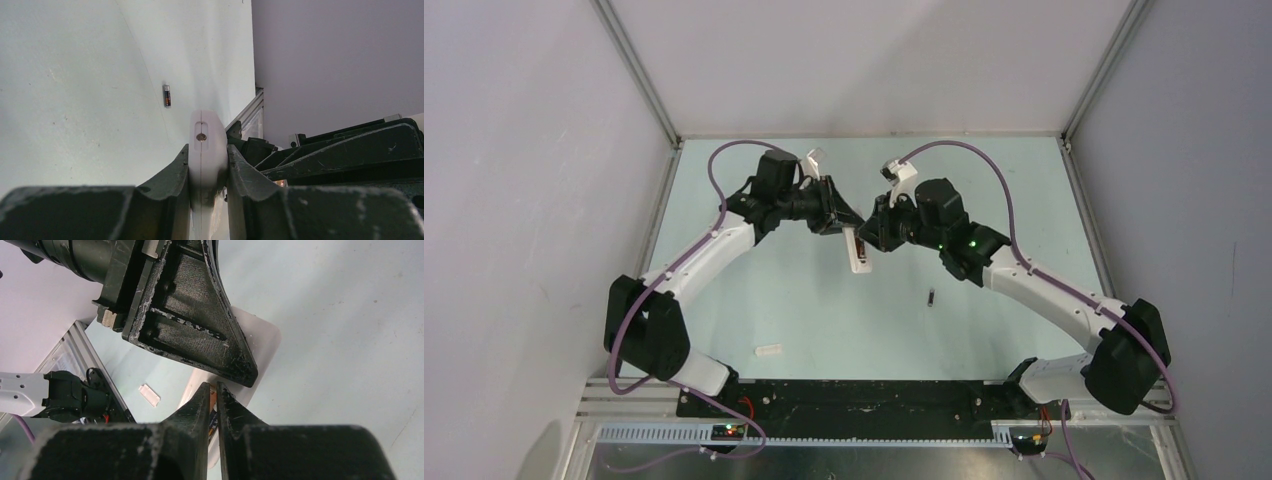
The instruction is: Load the batteries into the remote control
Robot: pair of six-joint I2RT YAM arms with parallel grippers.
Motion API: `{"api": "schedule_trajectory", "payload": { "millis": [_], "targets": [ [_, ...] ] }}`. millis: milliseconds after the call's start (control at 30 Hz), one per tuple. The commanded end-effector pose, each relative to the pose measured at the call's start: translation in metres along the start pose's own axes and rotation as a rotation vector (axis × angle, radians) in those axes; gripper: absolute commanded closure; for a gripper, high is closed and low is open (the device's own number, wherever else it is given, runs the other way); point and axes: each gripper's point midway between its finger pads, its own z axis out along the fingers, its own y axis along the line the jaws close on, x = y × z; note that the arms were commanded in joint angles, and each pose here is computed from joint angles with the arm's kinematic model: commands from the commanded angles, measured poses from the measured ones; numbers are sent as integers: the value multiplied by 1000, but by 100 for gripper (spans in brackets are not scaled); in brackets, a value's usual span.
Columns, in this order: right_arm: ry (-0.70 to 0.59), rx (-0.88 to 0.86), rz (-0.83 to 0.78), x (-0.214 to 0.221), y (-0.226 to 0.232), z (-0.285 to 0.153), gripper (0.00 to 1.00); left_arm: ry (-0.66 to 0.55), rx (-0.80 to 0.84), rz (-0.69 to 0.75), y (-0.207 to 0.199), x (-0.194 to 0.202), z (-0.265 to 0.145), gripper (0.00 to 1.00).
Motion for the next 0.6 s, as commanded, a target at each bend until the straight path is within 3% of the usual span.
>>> {"api": "schedule_trajectory", "payload": {
  "millis": [0,567],
  "targets": [
    [-7,-58,2,-12,14,1,88,-38,66,70,-27,-14,-12,100],
    [37,-121,34,0,22,10,94,-69,94,46,-36,-25,-27,100]
  ]
}}
